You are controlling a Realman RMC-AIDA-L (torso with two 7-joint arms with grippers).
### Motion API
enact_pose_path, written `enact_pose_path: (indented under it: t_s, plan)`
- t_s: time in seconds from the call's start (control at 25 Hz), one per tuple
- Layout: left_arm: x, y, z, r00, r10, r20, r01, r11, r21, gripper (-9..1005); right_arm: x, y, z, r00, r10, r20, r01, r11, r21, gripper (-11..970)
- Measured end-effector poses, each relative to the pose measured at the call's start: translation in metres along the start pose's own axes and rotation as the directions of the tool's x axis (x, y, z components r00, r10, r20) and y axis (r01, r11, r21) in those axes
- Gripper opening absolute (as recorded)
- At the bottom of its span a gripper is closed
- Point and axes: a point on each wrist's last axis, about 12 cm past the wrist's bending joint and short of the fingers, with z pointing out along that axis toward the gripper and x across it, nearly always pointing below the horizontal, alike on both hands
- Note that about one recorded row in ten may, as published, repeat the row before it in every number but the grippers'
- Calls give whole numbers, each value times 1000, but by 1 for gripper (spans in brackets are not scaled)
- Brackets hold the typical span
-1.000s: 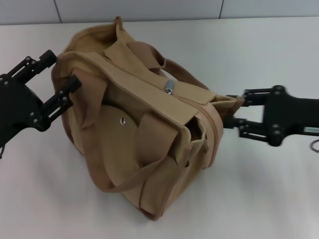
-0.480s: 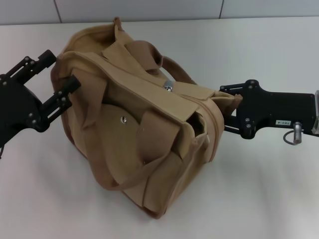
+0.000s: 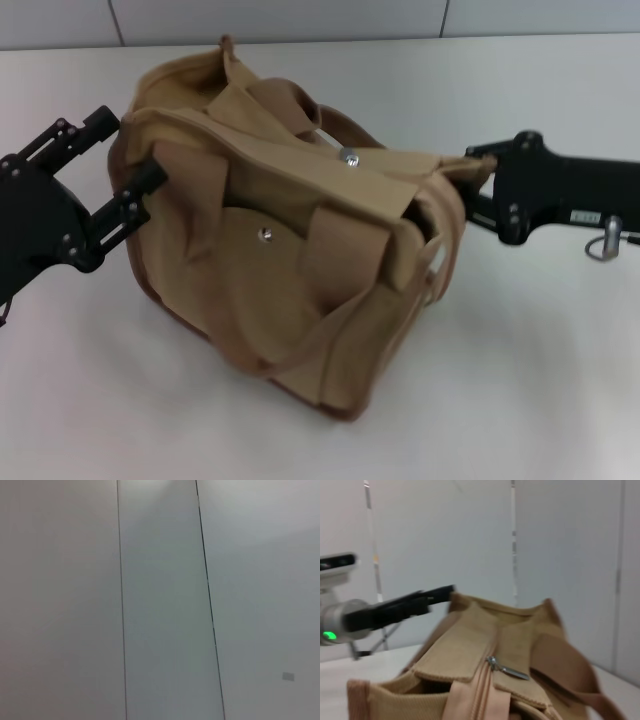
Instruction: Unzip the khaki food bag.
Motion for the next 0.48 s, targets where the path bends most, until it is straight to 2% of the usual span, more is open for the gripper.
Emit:
enact_pose_path:
  t_s: [0.48]
  plan:
    - [-4, -14, -12, 999, -18, 30, 17, 999, 49, 639, -24, -34, 5, 996, -71, -50, 78, 986, 145, 83]
